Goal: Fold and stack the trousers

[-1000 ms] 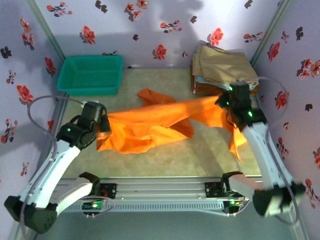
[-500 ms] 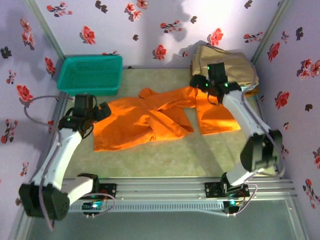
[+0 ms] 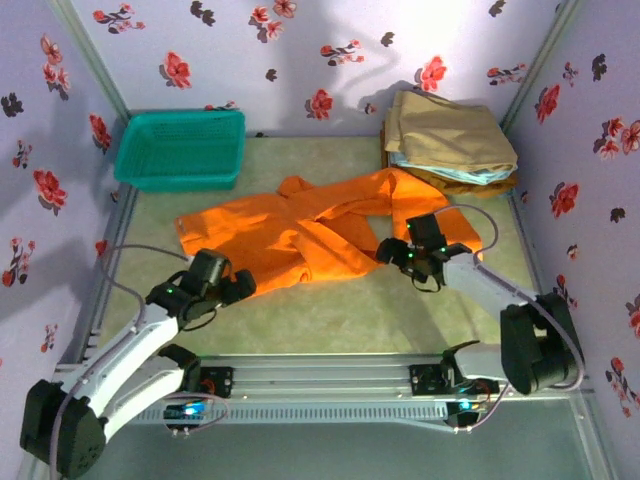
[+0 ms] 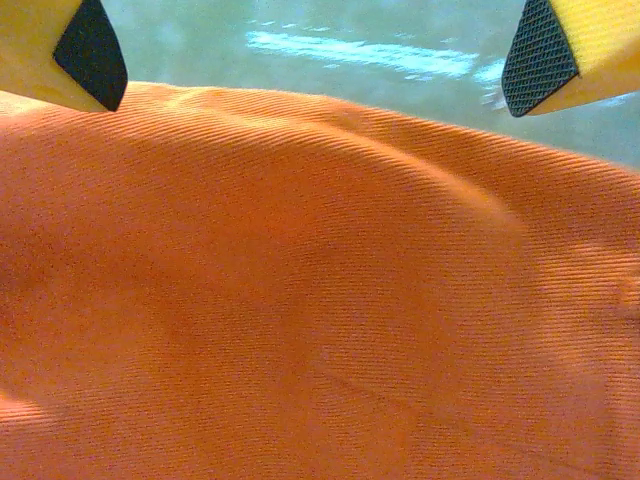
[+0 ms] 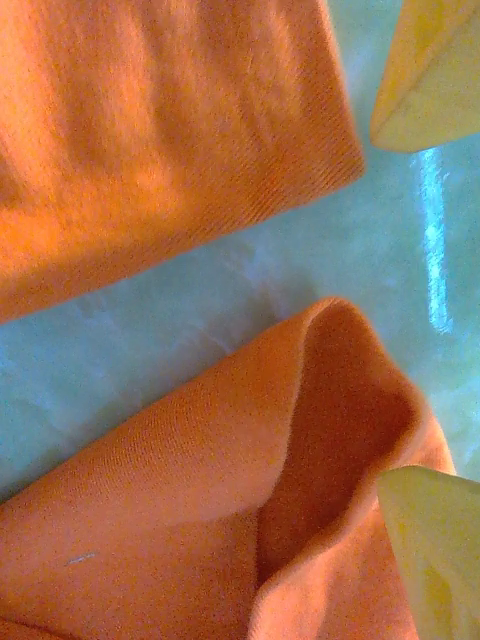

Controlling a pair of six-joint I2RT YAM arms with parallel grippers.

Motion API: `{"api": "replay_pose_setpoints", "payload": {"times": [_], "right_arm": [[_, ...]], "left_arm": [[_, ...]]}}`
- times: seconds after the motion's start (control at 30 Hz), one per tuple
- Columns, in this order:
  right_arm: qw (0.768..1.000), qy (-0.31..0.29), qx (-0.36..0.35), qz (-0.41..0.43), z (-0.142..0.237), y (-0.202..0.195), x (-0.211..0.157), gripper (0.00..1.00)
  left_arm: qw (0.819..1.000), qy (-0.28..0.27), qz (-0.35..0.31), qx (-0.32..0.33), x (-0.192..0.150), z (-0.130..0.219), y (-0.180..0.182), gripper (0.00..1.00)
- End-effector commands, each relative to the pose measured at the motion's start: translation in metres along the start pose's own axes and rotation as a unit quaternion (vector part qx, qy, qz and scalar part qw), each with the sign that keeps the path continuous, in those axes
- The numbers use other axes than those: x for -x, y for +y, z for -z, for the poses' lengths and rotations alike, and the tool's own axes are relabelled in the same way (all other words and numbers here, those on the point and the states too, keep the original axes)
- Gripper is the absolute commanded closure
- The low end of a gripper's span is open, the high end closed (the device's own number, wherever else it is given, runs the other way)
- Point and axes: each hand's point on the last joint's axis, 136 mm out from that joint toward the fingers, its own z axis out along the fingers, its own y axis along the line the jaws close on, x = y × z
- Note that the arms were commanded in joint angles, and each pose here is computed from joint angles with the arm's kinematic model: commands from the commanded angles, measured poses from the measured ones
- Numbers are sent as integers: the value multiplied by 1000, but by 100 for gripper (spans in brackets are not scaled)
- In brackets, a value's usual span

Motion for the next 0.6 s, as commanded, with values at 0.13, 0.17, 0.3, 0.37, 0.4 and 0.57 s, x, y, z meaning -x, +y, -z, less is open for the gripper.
{"api": "replay_pose_setpoints", "payload": {"times": [0.13, 0.17, 0.3, 0.37, 0.4, 0.57], "right_arm": [[998, 9, 54, -24, -32, 22, 8, 42], [998, 12, 54, -27, -34, 22, 9, 52], [998, 5, 56, -25, -32, 25, 13, 82], [998, -1, 53, -19, -26, 26, 15, 93], [999, -3, 52, -14, -23, 26, 16, 98], [998, -31, 50, 6, 3, 31, 24, 100]], "left_arm": [[1000, -14, -5, 3, 0, -32, -14, 7], [1000, -15, -13, 18, 1, -37, -10, 10], [998, -39, -27, 43, 7, -50, -3, 48], [997, -52, -32, 51, 12, -52, 0, 66], [996, -58, -39, 55, 15, -52, 0, 78], [994, -72, -60, 56, 28, -33, -6, 100]]}}
